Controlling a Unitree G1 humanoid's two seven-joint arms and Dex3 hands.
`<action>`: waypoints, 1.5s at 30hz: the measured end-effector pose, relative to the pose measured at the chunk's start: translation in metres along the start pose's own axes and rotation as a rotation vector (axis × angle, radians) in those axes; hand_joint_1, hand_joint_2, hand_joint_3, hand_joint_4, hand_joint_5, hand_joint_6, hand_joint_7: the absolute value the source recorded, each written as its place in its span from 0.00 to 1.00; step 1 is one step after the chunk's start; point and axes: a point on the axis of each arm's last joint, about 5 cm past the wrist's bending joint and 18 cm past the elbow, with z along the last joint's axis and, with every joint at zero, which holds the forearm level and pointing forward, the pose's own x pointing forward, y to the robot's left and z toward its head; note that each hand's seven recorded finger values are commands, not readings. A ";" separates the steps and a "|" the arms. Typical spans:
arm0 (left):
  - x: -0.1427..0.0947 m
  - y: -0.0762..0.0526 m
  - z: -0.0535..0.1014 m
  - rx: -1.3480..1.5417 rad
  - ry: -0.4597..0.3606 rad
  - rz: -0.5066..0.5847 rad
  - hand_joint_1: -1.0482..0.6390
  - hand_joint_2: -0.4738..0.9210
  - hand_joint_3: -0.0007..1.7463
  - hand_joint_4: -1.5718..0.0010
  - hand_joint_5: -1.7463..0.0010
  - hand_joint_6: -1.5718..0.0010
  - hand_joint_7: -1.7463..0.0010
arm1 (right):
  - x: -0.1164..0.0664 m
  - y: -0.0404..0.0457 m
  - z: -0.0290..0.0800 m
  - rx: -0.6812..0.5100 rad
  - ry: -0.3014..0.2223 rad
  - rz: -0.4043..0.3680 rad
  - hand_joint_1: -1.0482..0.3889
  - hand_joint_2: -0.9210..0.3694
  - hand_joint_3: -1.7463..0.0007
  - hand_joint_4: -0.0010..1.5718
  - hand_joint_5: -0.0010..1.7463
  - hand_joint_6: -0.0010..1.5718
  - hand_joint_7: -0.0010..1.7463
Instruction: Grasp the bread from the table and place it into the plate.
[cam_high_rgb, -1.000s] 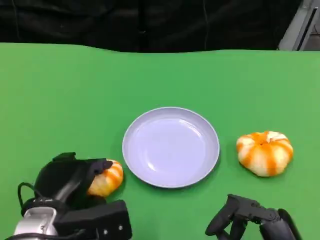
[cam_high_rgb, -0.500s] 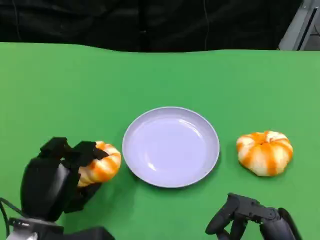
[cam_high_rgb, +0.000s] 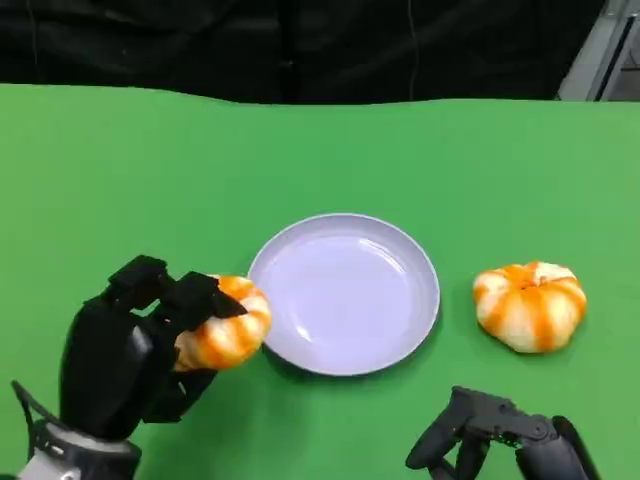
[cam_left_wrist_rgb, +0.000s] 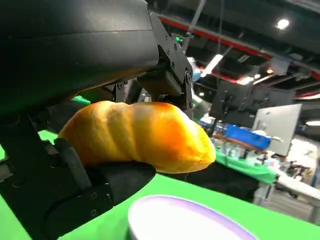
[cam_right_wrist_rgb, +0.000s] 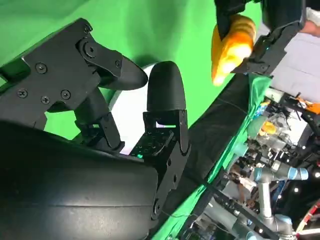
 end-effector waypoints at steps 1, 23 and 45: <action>0.002 -0.001 0.001 -0.004 -0.011 0.002 0.53 0.37 1.00 0.37 0.00 0.42 0.15 | 0.000 0.0001 0.000 0.001 0.000 0.000 0.61 0.38 0.37 0.50 0.94 0.54 0.66; 0.056 -0.042 0.033 -0.104 -0.051 -0.151 0.54 0.52 0.78 0.44 0.01 0.45 0.25 | -0.007 0.0047 0.003 0.039 -0.009 0.015 0.66 0.43 0.30 0.47 0.89 0.52 0.68; 0.063 -0.026 0.054 0.055 0.211 -0.679 0.16 1.00 0.26 1.00 1.00 1.00 1.00 | -0.006 0.0047 0.008 0.028 -0.009 0.014 0.65 0.46 0.28 0.50 0.88 0.53 0.68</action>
